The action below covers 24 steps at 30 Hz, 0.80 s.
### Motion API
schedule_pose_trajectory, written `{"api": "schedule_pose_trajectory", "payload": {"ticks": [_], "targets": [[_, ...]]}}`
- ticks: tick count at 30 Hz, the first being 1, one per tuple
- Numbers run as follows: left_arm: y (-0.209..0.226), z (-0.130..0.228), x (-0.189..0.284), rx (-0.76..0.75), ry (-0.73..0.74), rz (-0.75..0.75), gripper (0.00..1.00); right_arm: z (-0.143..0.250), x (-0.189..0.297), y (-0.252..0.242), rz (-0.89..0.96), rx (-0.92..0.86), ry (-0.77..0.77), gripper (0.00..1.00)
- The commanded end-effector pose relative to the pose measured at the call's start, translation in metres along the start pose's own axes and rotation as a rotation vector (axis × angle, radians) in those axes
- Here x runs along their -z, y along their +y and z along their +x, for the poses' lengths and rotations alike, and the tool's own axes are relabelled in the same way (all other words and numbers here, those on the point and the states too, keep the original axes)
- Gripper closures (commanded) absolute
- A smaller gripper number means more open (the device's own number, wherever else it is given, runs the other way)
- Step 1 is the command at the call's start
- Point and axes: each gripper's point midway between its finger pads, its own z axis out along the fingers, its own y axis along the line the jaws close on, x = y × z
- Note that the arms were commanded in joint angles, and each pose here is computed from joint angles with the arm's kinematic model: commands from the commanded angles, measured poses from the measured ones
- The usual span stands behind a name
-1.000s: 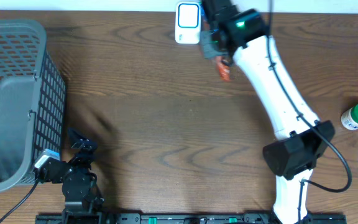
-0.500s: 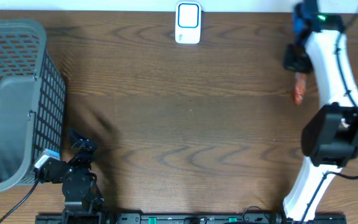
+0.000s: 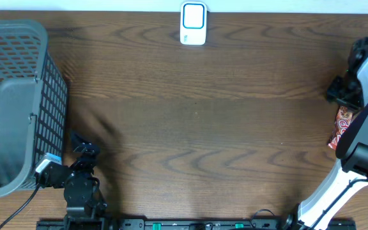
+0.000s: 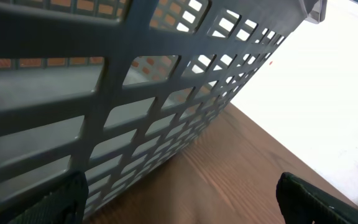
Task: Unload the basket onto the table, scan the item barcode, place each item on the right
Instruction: 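Carry the bar to the right table edge and release it beside the jar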
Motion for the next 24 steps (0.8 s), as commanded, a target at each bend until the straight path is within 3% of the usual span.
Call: {"api": "schedule_pose_trajectory", "payload": {"ticks": [1, 5, 9, 13, 18, 24], "targets": [[0.009, 0.008, -0.001, -0.021, 0.013, -0.032, 0.03, -0.019, 0.049, 0.043, -0.257, 0.090, -0.071, 0.22], [0.009, 0.008, -0.001, -0.021, 0.013, -0.031, 0.03, -0.035, 0.137, 0.080, -0.508, 0.144, -0.235, 0.18], [0.009, 0.008, -0.001, -0.021, 0.013, -0.032, 0.03, -0.048, 0.269, 0.117, -0.846, 0.218, -0.536, 0.15], [0.009, 0.008, -0.001, -0.021, 0.013, -0.032, 0.03, -0.044, 0.398, 0.123, -1.066, 0.235, -0.868, 0.08], [0.009, 0.008, -0.001, -0.021, 0.013, -0.032, 0.03, 0.007, 0.537, 0.106, -1.213, 0.358, -1.289, 0.01], [0.009, 0.008, -0.001, -0.021, 0.013, -0.032, 0.03, 0.082, 0.620, 0.063, -1.220, 0.466, -1.585, 0.01]]}}
